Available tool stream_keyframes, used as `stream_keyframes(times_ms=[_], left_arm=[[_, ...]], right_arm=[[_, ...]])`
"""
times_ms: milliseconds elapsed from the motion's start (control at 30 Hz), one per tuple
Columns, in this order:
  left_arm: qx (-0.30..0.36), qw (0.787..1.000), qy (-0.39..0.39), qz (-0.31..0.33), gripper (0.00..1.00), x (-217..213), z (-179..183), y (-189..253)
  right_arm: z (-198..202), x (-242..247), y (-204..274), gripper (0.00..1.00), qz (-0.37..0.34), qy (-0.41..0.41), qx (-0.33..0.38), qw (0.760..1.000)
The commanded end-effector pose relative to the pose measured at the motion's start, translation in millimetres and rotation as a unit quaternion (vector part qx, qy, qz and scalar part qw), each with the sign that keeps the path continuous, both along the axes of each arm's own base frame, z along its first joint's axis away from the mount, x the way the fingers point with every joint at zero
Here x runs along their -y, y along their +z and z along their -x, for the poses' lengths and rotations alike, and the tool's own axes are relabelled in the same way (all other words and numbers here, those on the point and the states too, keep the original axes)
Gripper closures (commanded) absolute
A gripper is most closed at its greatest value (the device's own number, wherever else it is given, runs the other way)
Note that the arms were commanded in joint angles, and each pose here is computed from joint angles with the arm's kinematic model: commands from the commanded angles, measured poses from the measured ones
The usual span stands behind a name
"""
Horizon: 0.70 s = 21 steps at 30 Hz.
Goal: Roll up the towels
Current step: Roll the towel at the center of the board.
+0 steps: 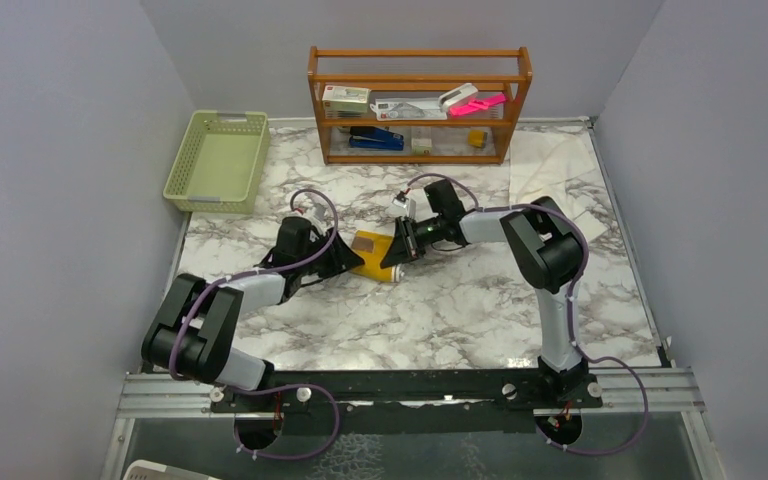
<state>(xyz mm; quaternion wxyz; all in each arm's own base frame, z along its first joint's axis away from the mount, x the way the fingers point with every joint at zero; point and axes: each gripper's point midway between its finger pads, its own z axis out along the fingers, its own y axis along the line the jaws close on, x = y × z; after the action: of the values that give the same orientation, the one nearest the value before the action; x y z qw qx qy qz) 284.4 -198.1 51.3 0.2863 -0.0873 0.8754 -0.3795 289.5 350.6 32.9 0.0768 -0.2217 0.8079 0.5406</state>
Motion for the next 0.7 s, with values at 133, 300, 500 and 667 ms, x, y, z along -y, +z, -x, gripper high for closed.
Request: stream_keyframes(times_ms=[133, 300, 500, 667], left_arm=[[0.038, 0.993, -0.053, 0.101, 0.58, 35.5, -9.1, 56.3], [0.029, 0.989, -0.056, 0.130, 0.58, 40.4, -5.9, 83.9], [0.008, 0.987, -0.064, 0.145, 0.60, 45.5, -4.1, 84.8], [0.005, 0.989, -0.060, 0.135, 0.60, 46.2, -7.6, 76.1]], right_arm=[[12.7, 16.6, -43.8, 0.99, 0.060, -0.021, -0.074, 0.995], [11.4, 18.4, -47.8, 0.99, 0.063, -0.023, -0.077, 0.995], [12.3, 19.7, -52.0, 0.99, 0.067, -0.022, -0.079, 0.994], [11.8, 20.9, -52.6, 0.99, 0.068, -0.023, -0.078, 0.994]])
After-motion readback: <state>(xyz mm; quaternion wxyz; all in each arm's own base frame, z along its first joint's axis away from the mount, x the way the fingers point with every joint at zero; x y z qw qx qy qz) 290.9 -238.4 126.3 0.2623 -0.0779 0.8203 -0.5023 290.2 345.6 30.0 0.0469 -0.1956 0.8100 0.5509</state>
